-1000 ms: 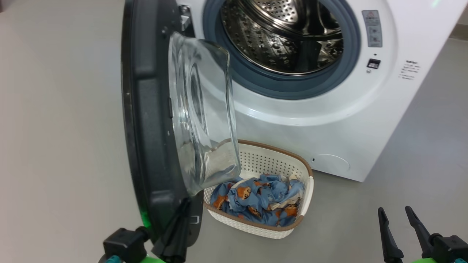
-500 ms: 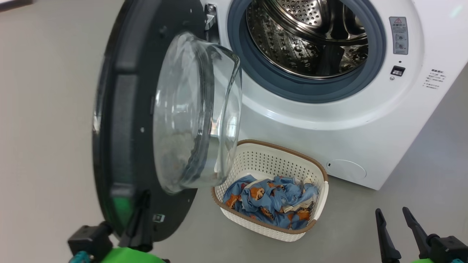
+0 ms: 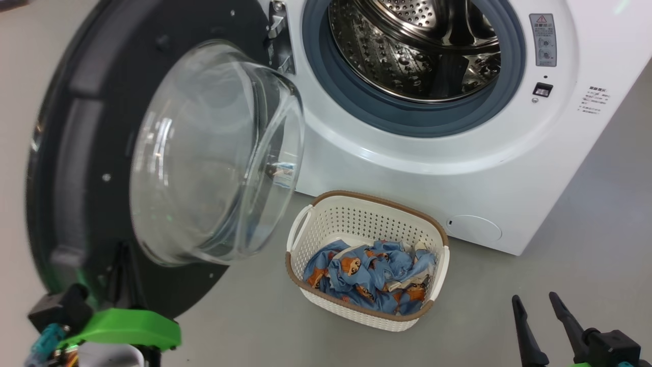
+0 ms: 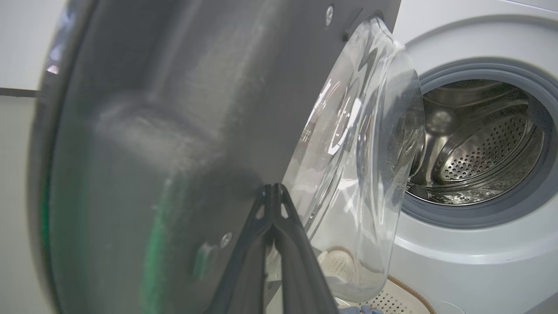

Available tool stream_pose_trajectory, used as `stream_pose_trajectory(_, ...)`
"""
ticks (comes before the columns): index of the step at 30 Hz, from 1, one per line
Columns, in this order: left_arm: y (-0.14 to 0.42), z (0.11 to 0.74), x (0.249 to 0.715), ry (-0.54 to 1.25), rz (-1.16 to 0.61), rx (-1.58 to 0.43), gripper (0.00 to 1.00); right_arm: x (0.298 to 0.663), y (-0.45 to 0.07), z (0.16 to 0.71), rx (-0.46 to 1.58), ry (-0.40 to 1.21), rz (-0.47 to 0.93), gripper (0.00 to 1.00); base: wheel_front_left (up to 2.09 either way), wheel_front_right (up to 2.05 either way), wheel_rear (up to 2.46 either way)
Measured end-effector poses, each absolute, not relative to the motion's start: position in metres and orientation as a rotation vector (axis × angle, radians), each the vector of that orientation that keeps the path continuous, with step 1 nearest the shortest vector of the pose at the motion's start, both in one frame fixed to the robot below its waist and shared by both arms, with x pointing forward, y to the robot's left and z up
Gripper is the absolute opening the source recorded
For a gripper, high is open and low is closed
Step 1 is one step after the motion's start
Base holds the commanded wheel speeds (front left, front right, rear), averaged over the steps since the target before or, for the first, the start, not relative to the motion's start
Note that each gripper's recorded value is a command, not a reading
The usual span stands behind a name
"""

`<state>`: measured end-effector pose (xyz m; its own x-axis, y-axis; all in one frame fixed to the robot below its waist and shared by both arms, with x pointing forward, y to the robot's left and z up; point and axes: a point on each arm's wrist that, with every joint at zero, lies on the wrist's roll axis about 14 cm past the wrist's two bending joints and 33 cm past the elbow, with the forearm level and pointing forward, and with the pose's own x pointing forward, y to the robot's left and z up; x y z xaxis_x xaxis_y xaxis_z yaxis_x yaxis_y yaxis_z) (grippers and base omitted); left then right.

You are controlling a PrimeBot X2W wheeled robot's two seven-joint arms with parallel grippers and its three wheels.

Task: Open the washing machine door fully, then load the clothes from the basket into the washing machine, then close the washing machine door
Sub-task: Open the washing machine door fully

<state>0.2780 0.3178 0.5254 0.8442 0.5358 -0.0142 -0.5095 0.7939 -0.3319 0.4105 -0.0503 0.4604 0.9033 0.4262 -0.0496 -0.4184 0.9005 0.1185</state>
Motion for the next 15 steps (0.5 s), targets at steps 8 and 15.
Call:
stream_pose_trajectory(8, 0.351, 0.511, 0.282, -0.079, 0.65, -0.303, 0.0, 0.403, -0.051, 0.456, 0.129, 0.094, 0.435, 1.0, 0.0, 0.0, 0.0)
stream_pose_trajectory(15, 0.377, 0.504, 0.288, -0.082, 0.722, -0.3, 0.0, 0.4, -0.057, 0.454, 0.132, 0.102, 0.419, 1.0, 0.0, 0.0, 0.0)
